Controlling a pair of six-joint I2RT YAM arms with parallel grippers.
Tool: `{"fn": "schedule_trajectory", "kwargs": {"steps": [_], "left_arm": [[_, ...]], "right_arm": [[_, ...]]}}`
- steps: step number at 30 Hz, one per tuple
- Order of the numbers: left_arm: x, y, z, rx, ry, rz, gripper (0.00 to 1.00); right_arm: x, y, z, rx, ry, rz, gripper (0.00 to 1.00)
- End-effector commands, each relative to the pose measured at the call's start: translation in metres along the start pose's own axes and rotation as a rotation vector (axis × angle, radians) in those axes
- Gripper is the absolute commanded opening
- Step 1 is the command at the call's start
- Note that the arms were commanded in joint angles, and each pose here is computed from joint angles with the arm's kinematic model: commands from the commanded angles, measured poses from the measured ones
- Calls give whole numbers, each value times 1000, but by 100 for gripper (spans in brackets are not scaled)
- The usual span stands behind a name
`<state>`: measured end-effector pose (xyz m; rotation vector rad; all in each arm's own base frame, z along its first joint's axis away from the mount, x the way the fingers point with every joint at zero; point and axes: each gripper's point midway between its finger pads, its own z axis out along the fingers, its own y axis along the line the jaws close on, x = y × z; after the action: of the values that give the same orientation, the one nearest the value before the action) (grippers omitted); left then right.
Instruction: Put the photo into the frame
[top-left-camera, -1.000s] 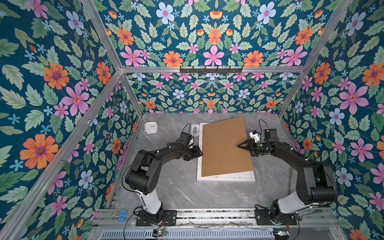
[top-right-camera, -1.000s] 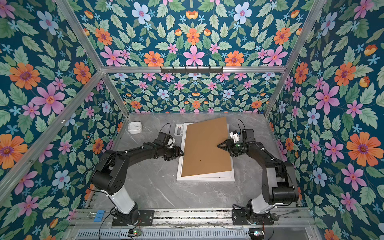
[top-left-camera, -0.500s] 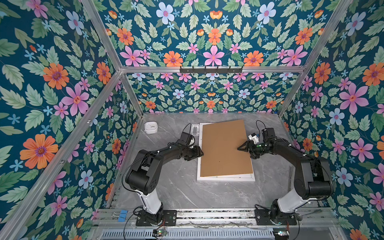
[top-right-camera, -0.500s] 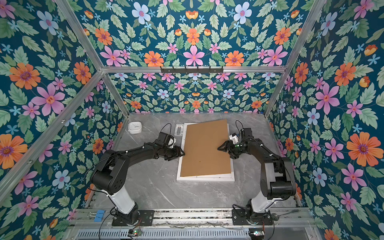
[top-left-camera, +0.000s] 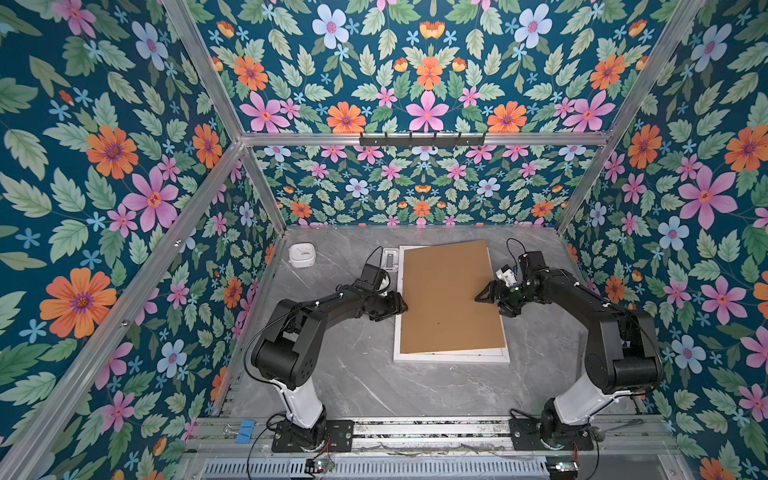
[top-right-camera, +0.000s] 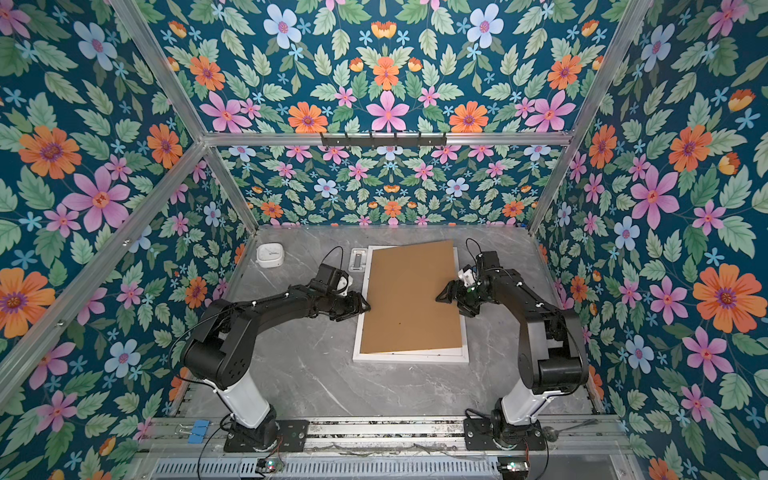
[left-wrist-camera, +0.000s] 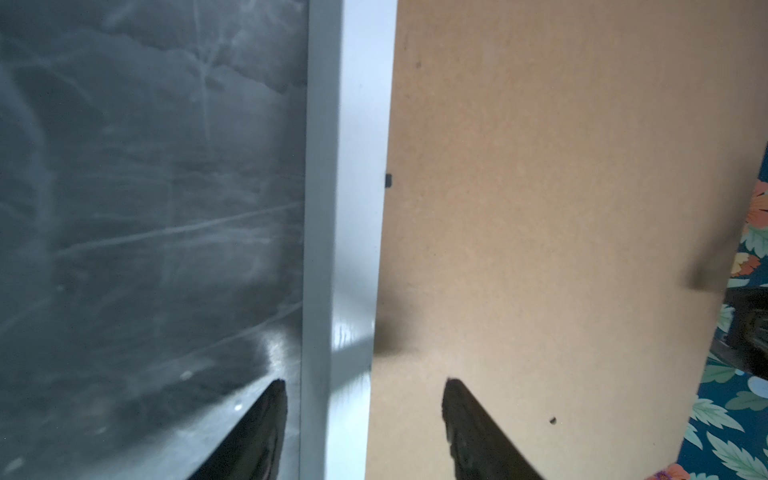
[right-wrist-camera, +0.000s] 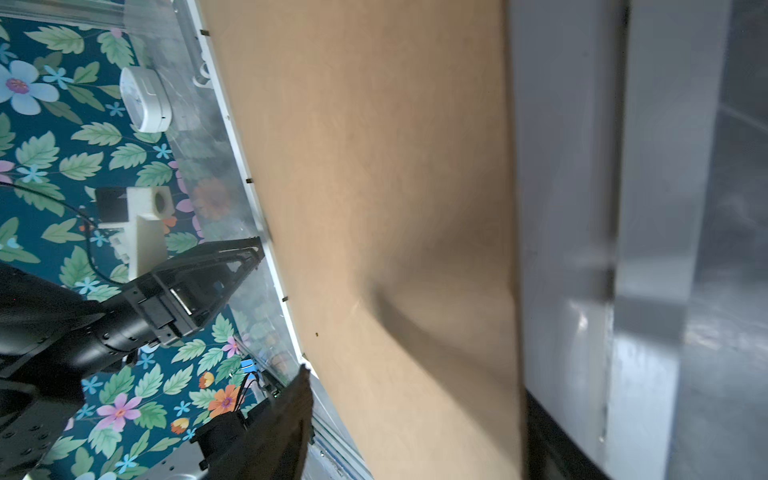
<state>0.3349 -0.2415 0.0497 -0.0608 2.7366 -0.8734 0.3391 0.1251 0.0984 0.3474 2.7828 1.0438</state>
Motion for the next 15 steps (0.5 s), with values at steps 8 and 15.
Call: {"fn": "schedule_trajectory", "kwargs": {"steps": [8,15], "left_arm": [[-4,-2,2,1,-1,3,63],[-1,-3,4,0,6,3,63]], "right_arm": [[6,-18,-2,104,18,14,70],[4,-21,-3,126,11,11,70]]}}
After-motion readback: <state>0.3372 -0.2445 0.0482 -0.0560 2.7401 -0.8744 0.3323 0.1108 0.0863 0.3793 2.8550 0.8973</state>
